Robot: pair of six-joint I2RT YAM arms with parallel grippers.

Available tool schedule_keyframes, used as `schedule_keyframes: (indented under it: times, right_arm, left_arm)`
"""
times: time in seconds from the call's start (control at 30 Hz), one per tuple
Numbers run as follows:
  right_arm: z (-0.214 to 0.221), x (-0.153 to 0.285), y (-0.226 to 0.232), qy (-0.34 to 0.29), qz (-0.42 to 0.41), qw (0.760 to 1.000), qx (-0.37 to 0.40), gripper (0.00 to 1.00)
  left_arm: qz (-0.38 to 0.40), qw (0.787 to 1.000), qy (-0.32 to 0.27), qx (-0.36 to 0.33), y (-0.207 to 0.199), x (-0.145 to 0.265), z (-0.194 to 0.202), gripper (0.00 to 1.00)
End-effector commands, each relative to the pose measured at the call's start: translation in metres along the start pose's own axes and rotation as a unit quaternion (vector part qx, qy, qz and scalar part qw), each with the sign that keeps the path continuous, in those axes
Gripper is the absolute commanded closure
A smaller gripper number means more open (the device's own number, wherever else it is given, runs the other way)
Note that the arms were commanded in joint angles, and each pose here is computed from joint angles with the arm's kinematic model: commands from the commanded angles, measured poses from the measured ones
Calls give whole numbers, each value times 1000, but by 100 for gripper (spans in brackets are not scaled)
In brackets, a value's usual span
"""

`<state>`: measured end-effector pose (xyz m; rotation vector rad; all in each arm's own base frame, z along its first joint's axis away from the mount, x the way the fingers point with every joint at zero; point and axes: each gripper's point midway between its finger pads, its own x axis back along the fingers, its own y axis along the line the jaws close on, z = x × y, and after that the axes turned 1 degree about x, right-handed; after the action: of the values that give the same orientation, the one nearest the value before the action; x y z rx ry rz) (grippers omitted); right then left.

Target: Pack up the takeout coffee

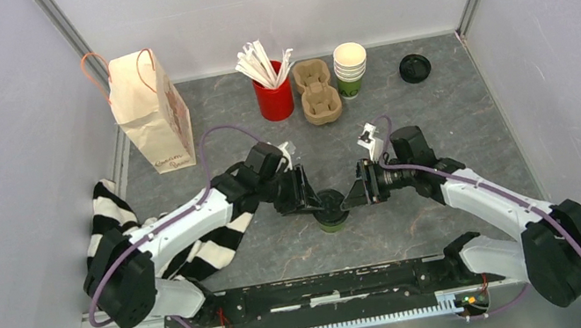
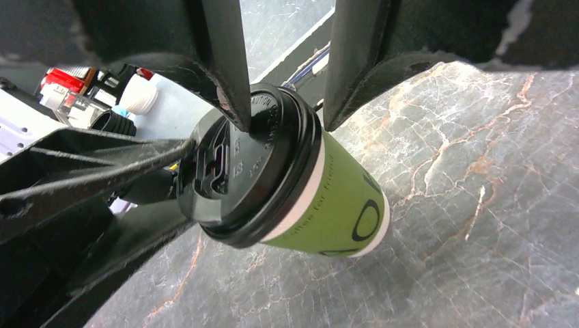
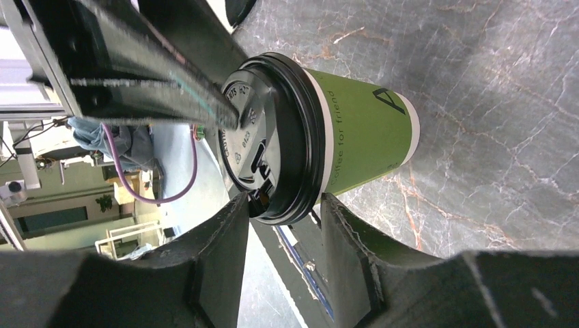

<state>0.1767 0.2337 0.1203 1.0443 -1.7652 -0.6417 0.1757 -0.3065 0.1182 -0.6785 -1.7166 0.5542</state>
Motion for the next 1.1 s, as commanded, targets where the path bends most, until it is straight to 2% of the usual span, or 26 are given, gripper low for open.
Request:
schedule_keyframes:
  times: [0.0,0.1,0.17,0.27,0.4,0.5,0.63,0.87,1.07]
  right_arm:
    - [-33,-2,7,-29,7,998,48,48]
    - [-37,1,5,-17,26,998,60,35]
    - [-33,6,2,-18,33,998,55,28]
    - [-23,15,-2,-31,28,998,37,25]
    - [-17,24,1,-58,3,998,10,28]
    - [-18,29,2,-78,0,997,9,35]
    - [-7,24,0,-63,-17,998,-8,42]
    - [-1,10,3,-59,-27,998,-19,44]
    - [4,4,7,-64,-45,996,-39,49]
  left_arm:
    - [26,999,-18,25,-10,8,1,51]
    - [34,998,-29,39,-11,15,3,48]
    - [34,997,-41,50,-11,21,1,40]
    - [43,995,-66,67,-16,32,-6,31]
    - [47,992,-87,82,-16,39,-17,29]
    - [49,992,-79,80,-15,32,-23,33]
    - [36,995,-61,66,-13,18,-27,39]
    - [-1,997,-44,68,5,9,-20,49]
    - [-12,996,-41,77,12,7,-15,53]
